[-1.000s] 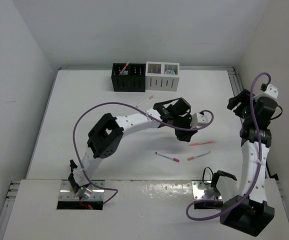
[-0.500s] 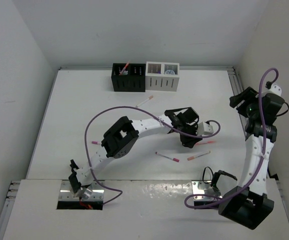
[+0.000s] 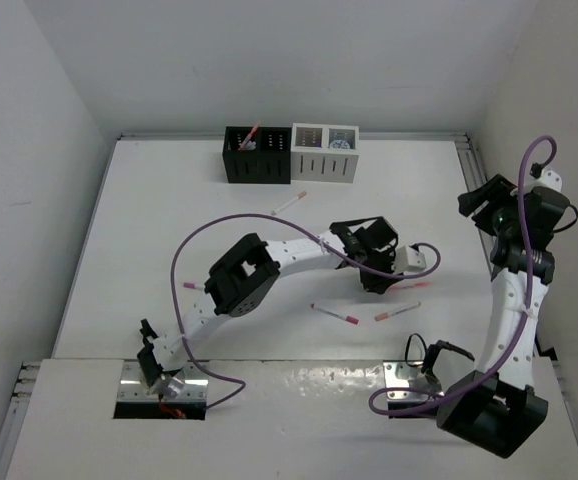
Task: Sort the stationery into containers
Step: Pick up the pen from the center of the board, then place the pen in the storage box.
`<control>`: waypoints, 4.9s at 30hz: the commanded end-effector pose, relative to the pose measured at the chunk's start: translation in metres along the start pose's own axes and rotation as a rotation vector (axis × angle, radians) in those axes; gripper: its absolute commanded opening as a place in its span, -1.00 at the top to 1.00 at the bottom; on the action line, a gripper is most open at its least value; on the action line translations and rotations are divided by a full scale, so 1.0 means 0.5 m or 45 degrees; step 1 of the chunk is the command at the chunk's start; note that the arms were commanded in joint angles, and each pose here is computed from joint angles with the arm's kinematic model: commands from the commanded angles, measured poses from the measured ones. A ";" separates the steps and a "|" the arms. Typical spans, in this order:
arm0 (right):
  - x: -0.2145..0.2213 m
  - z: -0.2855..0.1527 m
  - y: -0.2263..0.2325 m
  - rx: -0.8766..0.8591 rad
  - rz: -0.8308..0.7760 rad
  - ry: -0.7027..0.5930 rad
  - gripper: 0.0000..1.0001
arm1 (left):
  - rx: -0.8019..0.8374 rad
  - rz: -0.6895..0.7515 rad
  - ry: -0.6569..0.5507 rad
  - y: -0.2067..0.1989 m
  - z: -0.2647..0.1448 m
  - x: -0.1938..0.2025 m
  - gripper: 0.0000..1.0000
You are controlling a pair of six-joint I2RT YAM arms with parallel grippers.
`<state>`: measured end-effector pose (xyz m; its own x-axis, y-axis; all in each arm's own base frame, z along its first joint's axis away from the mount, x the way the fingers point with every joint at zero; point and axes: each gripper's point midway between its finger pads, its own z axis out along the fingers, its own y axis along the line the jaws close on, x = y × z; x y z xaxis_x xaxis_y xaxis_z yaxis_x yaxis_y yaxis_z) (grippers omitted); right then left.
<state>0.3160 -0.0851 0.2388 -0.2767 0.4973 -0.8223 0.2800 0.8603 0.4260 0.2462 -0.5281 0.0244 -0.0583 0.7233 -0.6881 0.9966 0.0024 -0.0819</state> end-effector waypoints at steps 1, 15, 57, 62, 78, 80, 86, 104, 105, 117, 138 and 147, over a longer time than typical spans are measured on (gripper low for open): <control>-0.032 -0.003 0.016 -0.035 -0.016 -0.038 -0.27 | -0.026 0.074 0.009 -0.014 0.019 0.003 0.28; -0.031 -0.005 0.015 -0.033 -0.029 -0.037 -0.25 | -0.072 0.126 0.143 -0.046 0.053 0.068 0.44; -0.044 0.028 0.611 -1.096 0.152 0.238 -0.33 | -0.480 -0.510 -0.748 0.155 -0.706 -0.052 1.00; 0.032 0.038 0.693 -1.133 0.142 0.399 -0.28 | -0.522 -0.543 -0.807 0.169 -0.755 -0.039 1.00; 0.075 0.108 0.740 -1.015 0.268 0.472 -0.21 | -0.584 -0.560 -0.865 0.179 -0.822 -0.018 1.00; 0.082 0.098 0.755 -1.051 0.261 0.492 -0.17 | -0.587 -0.557 -0.870 0.183 -0.825 -0.020 1.00; 0.135 0.057 0.807 -1.164 0.204 0.564 -0.02 | -0.593 -0.558 -0.869 0.192 -0.831 -0.020 1.00; 0.027 0.172 0.915 -1.179 -0.145 0.022 1.00 | -1.172 -0.743 -0.844 0.319 -1.045 0.108 -1.00; 0.033 0.191 0.933 -1.182 -0.181 -0.036 1.00 | -1.204 -0.758 -0.854 0.326 -1.067 0.121 -1.00; 0.094 0.326 1.032 -1.123 -0.435 -0.731 1.00 | -1.306 -1.016 -0.964 0.335 -1.187 0.342 -1.00; 0.159 0.313 1.036 -1.212 -0.407 -0.601 -0.18 | -1.132 -0.618 -0.265 0.220 -1.024 0.519 -1.00; 0.004 0.129 0.869 -1.208 -0.458 -0.519 -0.10 | -0.600 -0.147 0.101 0.062 -0.809 0.568 -0.53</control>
<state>0.5290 0.3296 0.3211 0.0721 0.2167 -0.9736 -0.6081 0.7832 0.1293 0.3190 -0.0273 0.1376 -0.3700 0.5924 -0.7157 0.7673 0.6292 0.1241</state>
